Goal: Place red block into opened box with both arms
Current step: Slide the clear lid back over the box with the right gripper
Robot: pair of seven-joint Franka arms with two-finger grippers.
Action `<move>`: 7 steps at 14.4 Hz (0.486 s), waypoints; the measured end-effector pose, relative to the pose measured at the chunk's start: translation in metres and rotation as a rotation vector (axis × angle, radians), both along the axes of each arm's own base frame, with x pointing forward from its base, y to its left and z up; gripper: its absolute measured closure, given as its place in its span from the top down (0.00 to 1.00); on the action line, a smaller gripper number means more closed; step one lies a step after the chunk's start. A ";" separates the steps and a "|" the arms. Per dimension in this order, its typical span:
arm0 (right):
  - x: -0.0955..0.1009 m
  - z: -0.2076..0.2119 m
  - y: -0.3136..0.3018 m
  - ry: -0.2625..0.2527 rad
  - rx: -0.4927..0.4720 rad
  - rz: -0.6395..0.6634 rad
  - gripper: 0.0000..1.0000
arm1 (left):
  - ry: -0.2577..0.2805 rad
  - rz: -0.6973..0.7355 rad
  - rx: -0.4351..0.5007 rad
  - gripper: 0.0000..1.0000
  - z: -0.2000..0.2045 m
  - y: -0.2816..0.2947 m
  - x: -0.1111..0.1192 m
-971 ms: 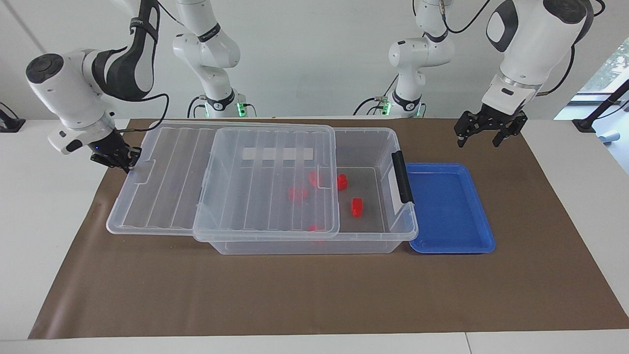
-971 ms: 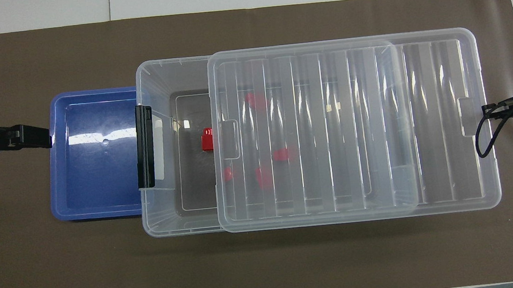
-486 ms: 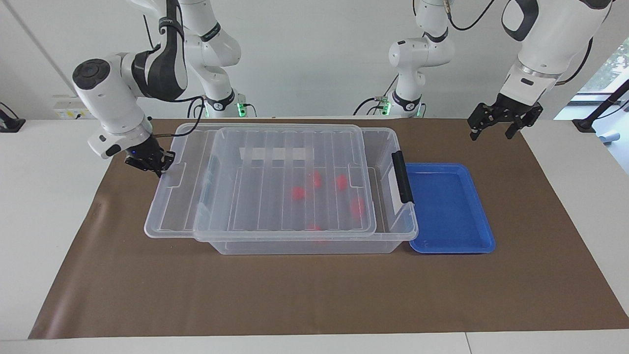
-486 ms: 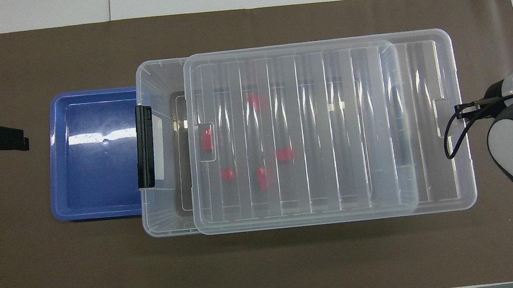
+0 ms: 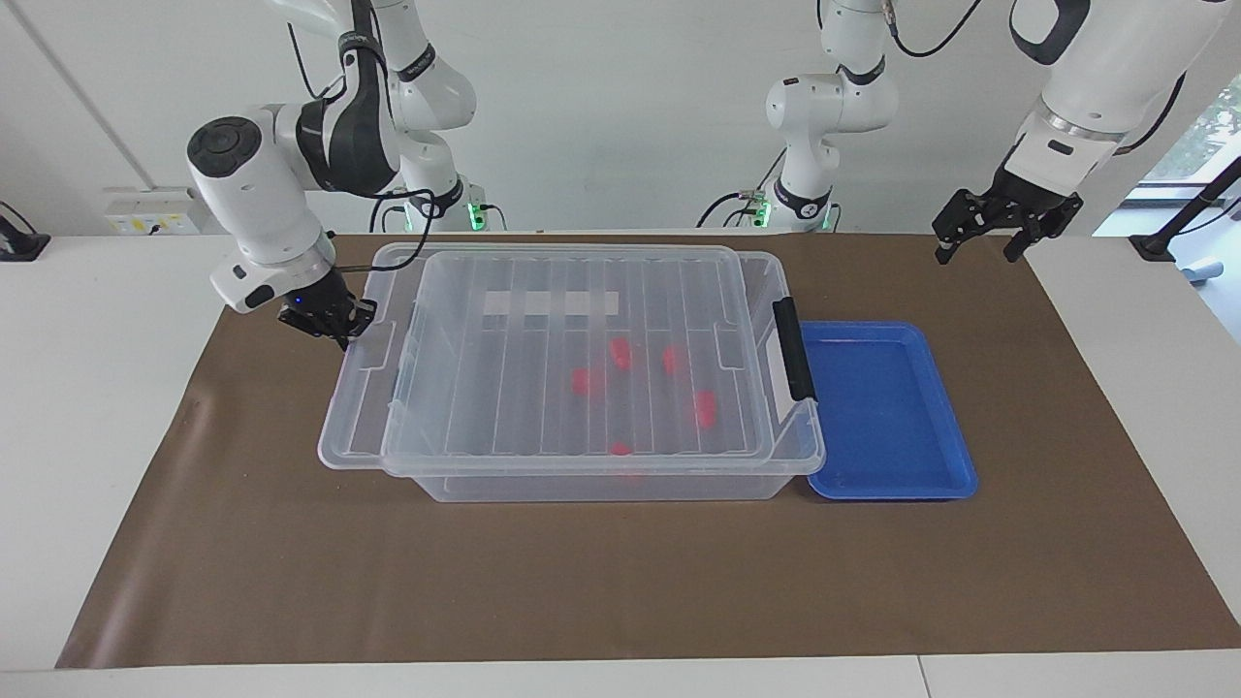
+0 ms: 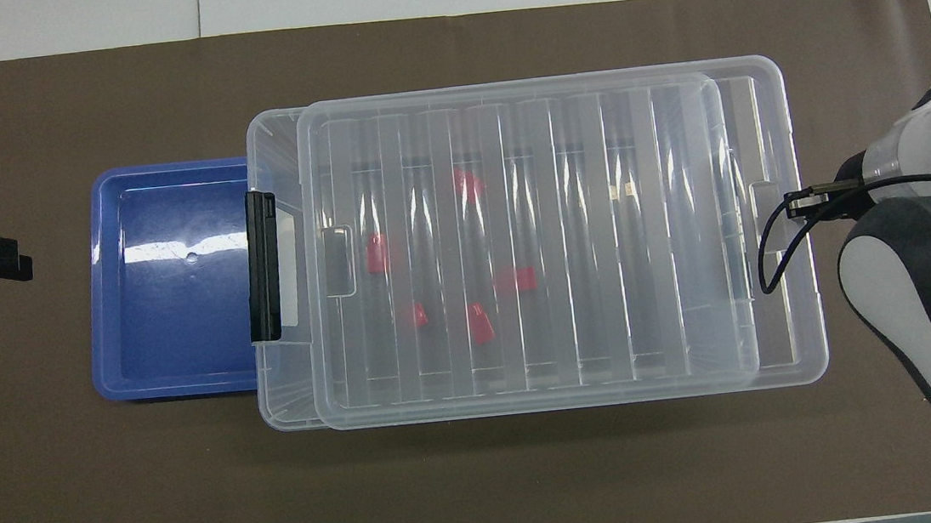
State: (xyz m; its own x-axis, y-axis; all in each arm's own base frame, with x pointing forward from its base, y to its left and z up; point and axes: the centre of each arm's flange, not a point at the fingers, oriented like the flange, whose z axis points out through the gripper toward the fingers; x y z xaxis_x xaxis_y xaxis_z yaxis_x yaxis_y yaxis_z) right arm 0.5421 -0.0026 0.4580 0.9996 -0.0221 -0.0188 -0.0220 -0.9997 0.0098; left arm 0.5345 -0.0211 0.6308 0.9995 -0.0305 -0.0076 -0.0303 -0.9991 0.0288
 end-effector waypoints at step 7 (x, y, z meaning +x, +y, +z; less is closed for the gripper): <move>-0.001 0.001 0.030 -0.003 -0.001 -0.017 0.01 | 0.027 -0.018 0.001 1.00 0.000 -0.005 0.002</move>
State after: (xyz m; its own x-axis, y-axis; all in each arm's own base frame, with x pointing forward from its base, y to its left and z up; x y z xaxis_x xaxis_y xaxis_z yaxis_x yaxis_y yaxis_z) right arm 0.5409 0.0272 0.4595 0.9991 -0.0392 -0.0154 -0.0391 -0.9992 0.0110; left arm 0.5364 -0.0259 0.6312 0.9982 -0.0487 -0.0343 -0.0477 -0.9984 0.0292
